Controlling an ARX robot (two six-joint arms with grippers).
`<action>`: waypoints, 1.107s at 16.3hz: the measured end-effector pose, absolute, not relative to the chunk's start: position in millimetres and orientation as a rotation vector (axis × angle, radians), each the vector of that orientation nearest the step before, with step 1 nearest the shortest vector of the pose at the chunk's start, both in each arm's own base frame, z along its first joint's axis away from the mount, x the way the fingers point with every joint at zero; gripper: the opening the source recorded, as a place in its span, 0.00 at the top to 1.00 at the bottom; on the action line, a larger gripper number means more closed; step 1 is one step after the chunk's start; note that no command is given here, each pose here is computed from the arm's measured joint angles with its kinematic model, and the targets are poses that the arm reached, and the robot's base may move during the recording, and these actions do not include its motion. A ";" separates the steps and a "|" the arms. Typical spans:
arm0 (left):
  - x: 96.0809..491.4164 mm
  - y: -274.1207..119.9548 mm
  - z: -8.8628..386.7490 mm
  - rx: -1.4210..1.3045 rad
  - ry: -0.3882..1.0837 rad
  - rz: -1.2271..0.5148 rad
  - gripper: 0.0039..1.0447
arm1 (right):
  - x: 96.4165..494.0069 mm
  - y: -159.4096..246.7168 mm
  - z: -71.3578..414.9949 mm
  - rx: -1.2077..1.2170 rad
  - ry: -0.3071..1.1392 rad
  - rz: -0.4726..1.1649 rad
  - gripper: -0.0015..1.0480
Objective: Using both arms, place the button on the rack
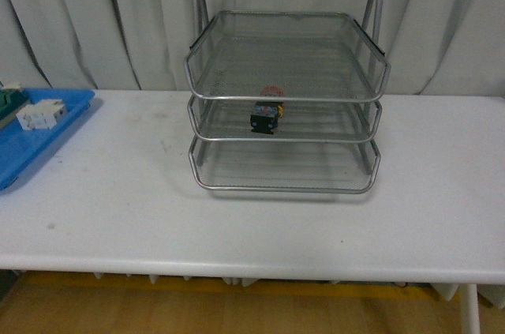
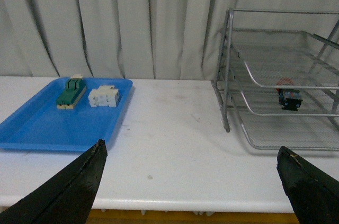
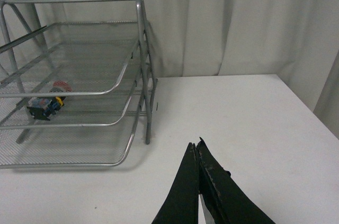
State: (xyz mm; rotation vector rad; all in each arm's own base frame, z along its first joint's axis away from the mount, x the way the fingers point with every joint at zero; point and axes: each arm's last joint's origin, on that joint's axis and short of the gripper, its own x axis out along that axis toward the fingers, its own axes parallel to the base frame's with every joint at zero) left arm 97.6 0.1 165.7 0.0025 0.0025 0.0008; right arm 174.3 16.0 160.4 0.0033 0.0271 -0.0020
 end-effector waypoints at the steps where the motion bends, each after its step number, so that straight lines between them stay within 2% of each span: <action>1: 97.6 0.1 165.7 0.002 0.002 0.001 0.06 | 168.1 13.2 162.7 0.005 0.013 -0.005 0.98; 4: 97.6 0.1 165.7 0.002 0.002 0.002 0.06 | 152.6 -0.7 162.3 0.005 0.018 -0.014 0.98; 18: 97.6 0.1 165.7 0.002 0.002 0.001 0.06 | 115.1 -0.1 170.3 0.006 -0.012 -0.003 0.98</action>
